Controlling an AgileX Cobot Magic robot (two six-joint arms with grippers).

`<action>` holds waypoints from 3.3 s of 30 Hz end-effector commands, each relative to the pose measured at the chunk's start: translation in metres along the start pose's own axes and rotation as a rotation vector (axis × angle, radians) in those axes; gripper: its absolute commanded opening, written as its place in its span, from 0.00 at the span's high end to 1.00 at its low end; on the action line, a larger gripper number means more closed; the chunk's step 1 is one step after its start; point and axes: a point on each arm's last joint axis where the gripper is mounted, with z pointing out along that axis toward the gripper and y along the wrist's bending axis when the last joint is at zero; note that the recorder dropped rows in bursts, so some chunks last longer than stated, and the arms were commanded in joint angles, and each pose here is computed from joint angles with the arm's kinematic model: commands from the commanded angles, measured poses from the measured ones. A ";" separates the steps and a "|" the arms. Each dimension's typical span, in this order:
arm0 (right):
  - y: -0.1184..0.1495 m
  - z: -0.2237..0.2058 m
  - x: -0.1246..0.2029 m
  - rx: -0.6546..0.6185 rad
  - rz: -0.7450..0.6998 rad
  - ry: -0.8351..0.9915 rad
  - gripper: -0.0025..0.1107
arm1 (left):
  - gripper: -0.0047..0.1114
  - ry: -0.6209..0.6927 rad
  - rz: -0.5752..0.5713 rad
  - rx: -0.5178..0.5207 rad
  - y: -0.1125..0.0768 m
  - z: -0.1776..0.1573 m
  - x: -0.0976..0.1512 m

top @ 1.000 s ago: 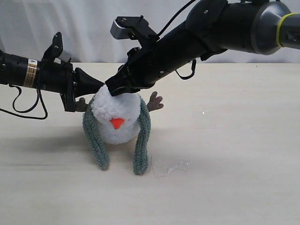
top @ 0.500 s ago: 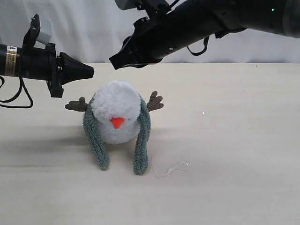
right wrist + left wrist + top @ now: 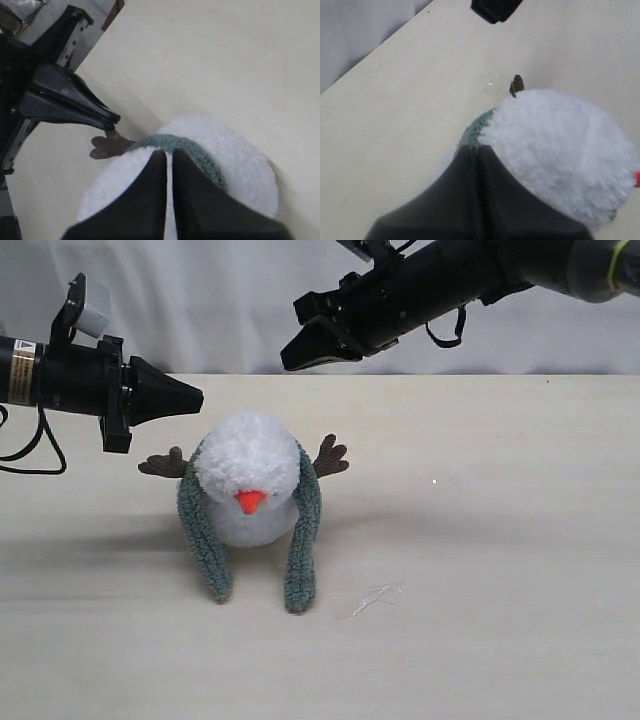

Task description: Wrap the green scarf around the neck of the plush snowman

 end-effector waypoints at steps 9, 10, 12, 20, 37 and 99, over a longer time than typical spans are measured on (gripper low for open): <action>-0.011 0.037 0.023 -0.034 -0.006 0.197 0.94 | 0.96 -0.009 0.003 0.000 0.000 -0.002 -0.005; -0.011 0.039 0.026 -0.038 -0.007 0.207 0.94 | 0.96 -0.008 0.003 -0.001 0.000 -0.002 -0.005; -0.011 0.046 0.033 -0.042 -0.011 0.238 0.94 | 0.96 -0.008 0.003 -0.001 0.000 -0.002 -0.005; -0.018 0.050 0.034 -0.018 0.001 0.224 0.94 | 0.96 -0.010 0.003 0.001 0.000 -0.002 -0.005; -0.007 0.035 0.022 0.005 -0.088 0.176 0.94 | 0.96 -0.009 0.002 -0.001 0.000 -0.002 -0.005; 0.140 -0.213 0.186 0.677 -0.269 -0.905 0.94 | 0.96 -0.327 -0.198 -1.041 -0.171 -0.148 -0.062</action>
